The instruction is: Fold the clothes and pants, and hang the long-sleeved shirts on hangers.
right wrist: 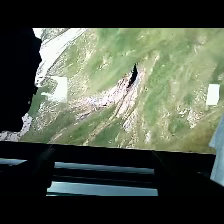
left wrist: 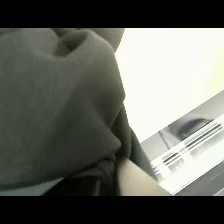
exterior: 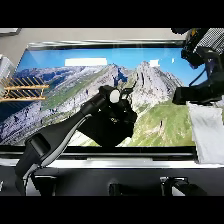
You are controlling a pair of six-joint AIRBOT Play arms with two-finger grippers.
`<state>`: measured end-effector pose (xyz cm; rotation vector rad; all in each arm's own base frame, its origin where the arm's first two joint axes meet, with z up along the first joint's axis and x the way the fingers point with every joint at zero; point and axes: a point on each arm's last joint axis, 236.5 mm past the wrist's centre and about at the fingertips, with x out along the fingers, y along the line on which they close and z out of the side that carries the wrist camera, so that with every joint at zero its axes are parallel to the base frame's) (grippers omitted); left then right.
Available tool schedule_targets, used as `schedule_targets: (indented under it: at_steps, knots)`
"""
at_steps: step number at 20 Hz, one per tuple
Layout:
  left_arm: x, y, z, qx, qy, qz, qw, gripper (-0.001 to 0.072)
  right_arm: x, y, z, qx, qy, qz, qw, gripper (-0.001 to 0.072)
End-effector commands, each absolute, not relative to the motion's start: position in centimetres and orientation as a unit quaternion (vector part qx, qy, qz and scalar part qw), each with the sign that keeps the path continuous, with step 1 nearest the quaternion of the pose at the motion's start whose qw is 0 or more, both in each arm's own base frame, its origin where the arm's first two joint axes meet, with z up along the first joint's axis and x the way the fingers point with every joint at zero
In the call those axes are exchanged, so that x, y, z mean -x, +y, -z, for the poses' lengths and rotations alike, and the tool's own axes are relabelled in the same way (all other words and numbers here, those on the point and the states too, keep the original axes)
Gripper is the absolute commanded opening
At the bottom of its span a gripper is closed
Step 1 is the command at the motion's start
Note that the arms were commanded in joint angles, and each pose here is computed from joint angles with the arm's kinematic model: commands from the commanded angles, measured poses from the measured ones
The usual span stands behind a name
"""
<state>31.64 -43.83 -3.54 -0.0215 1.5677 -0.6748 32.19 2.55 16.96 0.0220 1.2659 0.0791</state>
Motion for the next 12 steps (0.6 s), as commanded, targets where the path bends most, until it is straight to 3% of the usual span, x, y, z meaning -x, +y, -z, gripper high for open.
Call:
schedule_targets:
  at_steps: [1, 2, 3, 7, 8, 9, 12]
  knots:
    - [-32.5, -43.7, 3.8, 0.015, 0.687, 0.298, 0.663, 0.0339, -31.2, 2.2, -17.0, -0.002, 0.588, -0.034, 0.808, 0.0657]
    - [-33.3, -42.3, 3.1, 0.011, 0.688, 0.298, 0.662, 0.0496, -31.4, 2.2, -16.8, -0.003, 0.588, -0.034, 0.808, 0.0657]
    - [-34.1, -40.4, 2.1, 0.005, 0.69, 0.296, 0.661, 0.054, -31.9, 2.3, -16.9, -0.004, 0.579, -0.036, 0.814, 0.0657]
    - [-38.6, -30.6, -3.6, -0.009, 0.668, 0.245, 0.703, 0.054, -36.8, 6.4, -19.6, -0.092, 0.481, -0.085, 0.868, 0.0638]
    - [-39.9, -28.1, -5.5, -0.001, 0.655, 0.226, 0.721, 0.054, -38.0, 7.3, -20.3, -0.104, 0.459, -0.101, 0.876, 0.0574]
    - [-40.9, -25.8, -7.3, 0.013, 0.641, 0.211, 0.738, 0.054, -39.1, 7.4, -20.4, -0.108, 0.448, -0.102, 0.882, 0.0574]
    - [-41.6, -19.8, -10.3, 0.052, 0.623, 0.17, 0.762, 0.054, -40.3, 5.5, -17.9, -0.156, 0.485, -0.104, 0.854, 0.0582]
